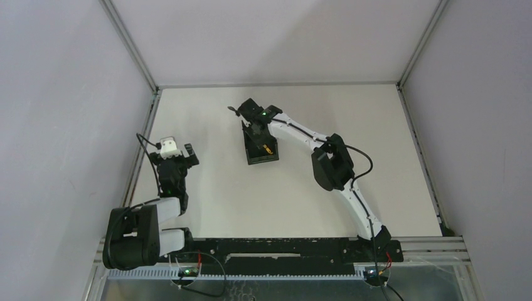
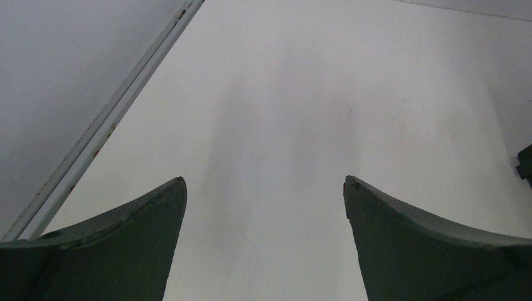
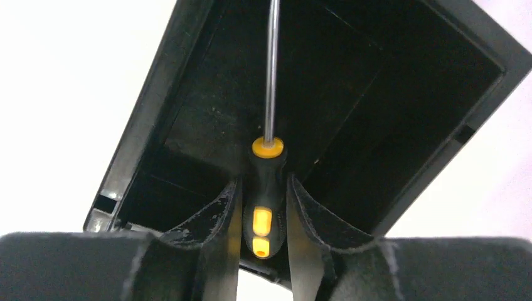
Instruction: Put the screwdriver in the bin
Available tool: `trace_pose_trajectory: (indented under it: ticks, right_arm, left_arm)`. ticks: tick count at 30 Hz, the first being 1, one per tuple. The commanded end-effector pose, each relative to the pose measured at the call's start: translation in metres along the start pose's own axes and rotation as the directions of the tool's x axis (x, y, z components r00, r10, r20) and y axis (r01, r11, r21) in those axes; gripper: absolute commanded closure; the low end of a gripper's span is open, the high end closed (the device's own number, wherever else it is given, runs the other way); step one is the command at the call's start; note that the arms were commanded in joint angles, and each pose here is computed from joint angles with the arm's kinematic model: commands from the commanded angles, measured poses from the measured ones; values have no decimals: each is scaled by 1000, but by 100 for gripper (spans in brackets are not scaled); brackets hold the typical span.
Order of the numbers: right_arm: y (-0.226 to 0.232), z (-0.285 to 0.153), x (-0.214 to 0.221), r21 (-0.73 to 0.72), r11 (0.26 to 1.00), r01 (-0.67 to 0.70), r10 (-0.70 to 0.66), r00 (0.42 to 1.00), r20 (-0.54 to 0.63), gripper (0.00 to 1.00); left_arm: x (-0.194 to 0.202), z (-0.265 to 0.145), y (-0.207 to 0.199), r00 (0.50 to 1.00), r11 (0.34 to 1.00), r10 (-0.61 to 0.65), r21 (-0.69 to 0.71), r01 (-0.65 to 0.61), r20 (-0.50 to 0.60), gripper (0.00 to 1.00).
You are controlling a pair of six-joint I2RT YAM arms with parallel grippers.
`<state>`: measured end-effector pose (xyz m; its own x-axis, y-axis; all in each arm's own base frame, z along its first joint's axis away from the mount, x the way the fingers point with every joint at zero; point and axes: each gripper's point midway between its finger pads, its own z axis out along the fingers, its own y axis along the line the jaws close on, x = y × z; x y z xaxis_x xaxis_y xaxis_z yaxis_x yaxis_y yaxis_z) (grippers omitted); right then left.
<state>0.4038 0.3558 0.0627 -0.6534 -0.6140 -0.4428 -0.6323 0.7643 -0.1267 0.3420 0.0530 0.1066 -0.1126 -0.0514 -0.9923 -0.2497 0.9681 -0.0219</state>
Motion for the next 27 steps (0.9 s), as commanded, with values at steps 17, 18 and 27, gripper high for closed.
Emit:
trace_pose_trajectory:
  ticks: [17,18,27]
  right_arm:
    - [-24,-190,-74,-35,988,-150,149,873,464,1]
    - [-25,-200,-73,-41,989,-142,143,860,489,0]
    - [-43,-253,-6,-98,972,-213,223,713,665,0]
  left_arm:
    - [-34,11,-4,996,1000,-3,5,3,92,0]
    - [-34,11,-4,996,1000,-3,5,2,91,0]
    - [-33,11,-4,996,1000,-2,6,1,89,0]
